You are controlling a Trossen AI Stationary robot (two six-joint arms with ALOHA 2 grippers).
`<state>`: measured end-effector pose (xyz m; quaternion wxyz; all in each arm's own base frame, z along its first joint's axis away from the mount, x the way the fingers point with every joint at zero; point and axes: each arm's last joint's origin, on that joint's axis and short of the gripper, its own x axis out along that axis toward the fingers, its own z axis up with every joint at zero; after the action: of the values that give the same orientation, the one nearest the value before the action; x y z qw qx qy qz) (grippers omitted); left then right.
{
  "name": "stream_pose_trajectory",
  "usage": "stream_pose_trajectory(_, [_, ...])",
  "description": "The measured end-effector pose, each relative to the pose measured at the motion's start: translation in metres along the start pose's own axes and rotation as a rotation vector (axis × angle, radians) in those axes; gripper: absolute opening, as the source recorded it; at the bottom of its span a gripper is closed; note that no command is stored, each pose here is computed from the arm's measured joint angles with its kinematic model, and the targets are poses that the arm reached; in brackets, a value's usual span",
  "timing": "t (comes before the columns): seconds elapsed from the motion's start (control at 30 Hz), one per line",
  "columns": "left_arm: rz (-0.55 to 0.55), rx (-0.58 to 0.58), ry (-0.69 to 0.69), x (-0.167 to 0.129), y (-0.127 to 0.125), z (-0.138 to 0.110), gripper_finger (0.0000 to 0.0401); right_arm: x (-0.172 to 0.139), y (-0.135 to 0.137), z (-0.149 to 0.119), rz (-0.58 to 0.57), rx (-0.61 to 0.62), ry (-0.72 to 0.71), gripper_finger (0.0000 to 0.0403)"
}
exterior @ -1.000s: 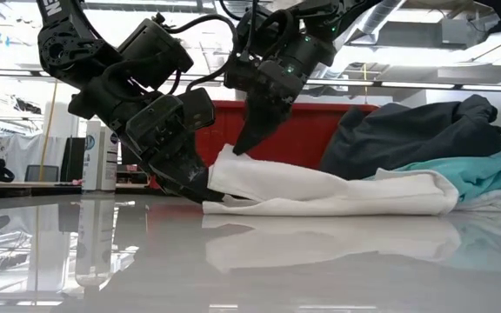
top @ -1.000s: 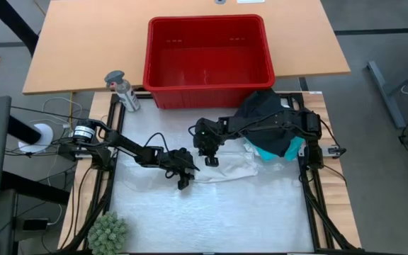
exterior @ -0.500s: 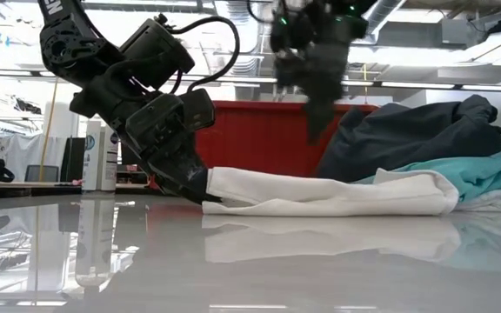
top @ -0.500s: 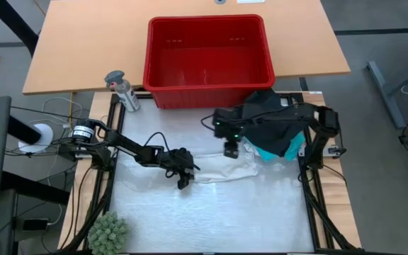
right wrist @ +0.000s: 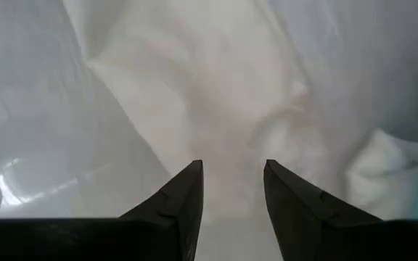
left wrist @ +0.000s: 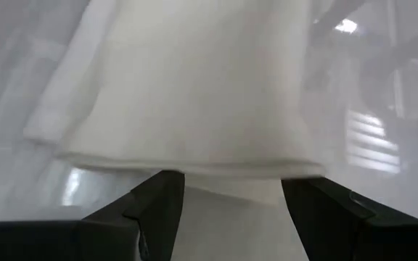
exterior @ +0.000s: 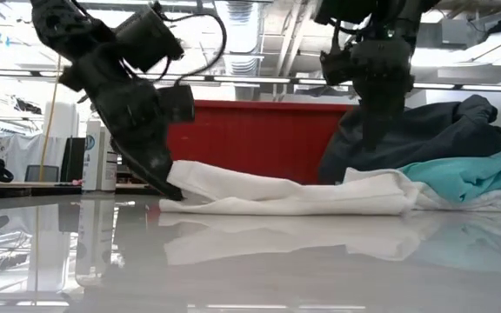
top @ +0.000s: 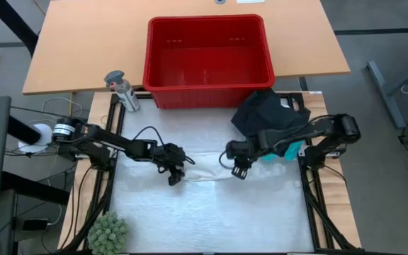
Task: Fold Laundry from Bin
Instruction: Fold the white underwear
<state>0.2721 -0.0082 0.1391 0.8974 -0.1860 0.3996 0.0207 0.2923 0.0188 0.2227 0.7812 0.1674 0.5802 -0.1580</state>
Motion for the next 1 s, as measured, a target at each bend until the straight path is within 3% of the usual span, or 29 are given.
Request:
stream_pose_trajectory(0.27, [0.067,-0.062,-0.004,-0.038,-0.003,0.003,0.0221,0.033,0.023,-0.009,-0.07,0.017,0.064,0.0167])
stream_pose_trajectory(0.47, [0.151,-0.013,-0.312,-0.054,-0.01,0.028,0.0221,0.03,0.029,-0.012,-0.08,0.037,0.03,0.0164])
stream_pose_trajectory(0.67, [0.085,0.052,-0.4,-0.032,-0.011,0.037,0.0221,0.017,0.023,-0.011,-0.088,0.086,-0.008,0.0163])
stream_pose_trajectory(1.0, [0.026,0.077,-0.323,0.013,-0.006,0.024,0.0221,0.016,0.012,-0.011,-0.164,0.1,0.016,0.0163])
